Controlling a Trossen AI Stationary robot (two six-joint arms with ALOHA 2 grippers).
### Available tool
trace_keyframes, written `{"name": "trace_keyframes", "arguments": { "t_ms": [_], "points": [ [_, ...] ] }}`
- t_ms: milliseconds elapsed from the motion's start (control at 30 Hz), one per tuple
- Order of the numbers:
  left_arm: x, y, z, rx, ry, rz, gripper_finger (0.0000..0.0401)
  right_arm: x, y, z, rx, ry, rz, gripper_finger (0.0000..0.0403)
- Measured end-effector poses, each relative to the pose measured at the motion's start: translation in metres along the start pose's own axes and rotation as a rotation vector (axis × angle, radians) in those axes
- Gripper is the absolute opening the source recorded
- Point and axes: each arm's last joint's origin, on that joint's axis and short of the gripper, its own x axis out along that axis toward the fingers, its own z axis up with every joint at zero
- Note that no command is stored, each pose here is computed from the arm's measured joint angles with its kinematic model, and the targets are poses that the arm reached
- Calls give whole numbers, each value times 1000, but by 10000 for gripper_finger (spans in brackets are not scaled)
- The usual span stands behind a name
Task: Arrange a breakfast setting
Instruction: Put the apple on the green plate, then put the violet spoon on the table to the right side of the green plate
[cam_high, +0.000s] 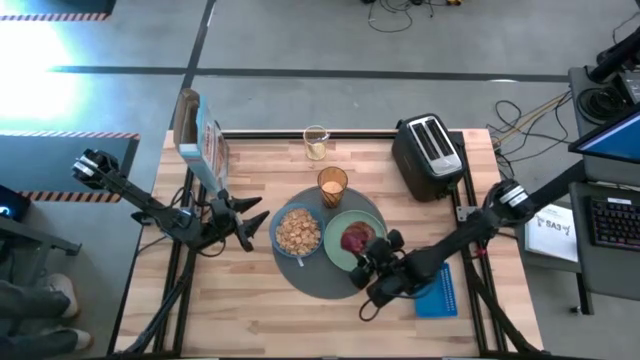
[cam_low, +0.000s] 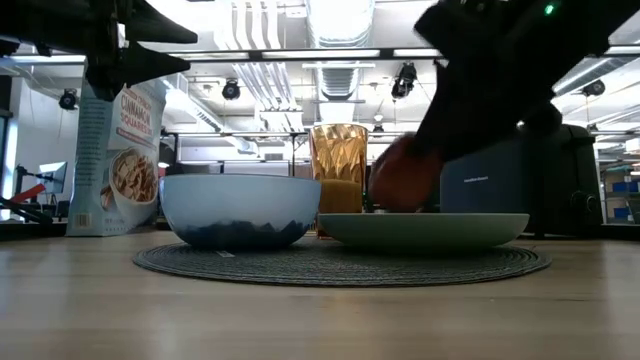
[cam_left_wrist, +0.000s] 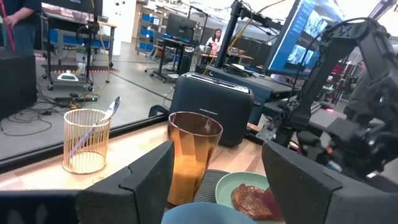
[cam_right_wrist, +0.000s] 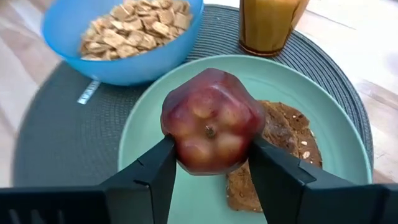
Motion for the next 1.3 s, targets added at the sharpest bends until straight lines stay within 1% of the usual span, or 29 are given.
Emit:
{"name": "trace_keyframes", "arguments": {
  "t_ms": [133,233,400,500,667,800,867,933,1000,1167,1300],
  "points": [
    [0,0,-1,-15,4,1,227,9,0,-3,1,8,-24,191],
    [2,-2,-6,0,16,4,227,10,0,-2,-1,11,-26,205],
    [4,-4,-12,13,27,6,227,3,1,7,5,45,18,220],
    [5,-5,-13,11,25,6,227,-4,-1,13,-34,78,52,225],
    [6,-7,-17,0,29,-2,227,-21,-6,30,-71,61,111,226],
    [7,-9,-21,-12,39,2,227,-35,-12,47,-161,25,155,228],
    [8,-9,-22,-19,36,1,227,-41,-17,57,-166,2,168,228],
    [8,-10,-21,-32,24,0,227,-46,-23,68,-137,-17,174,228],
    [10,-10,-18,-38,6,2,227,-50,-29,76,-114,-46,163,228],
    [14,-8,-9,-65,-51,22,227,-60,-47,92,-118,-122,96,228],
    [19,-12,-1,-32,-66,-2,227,-61,-60,100,-121,-129,42,228]
  ]
}}
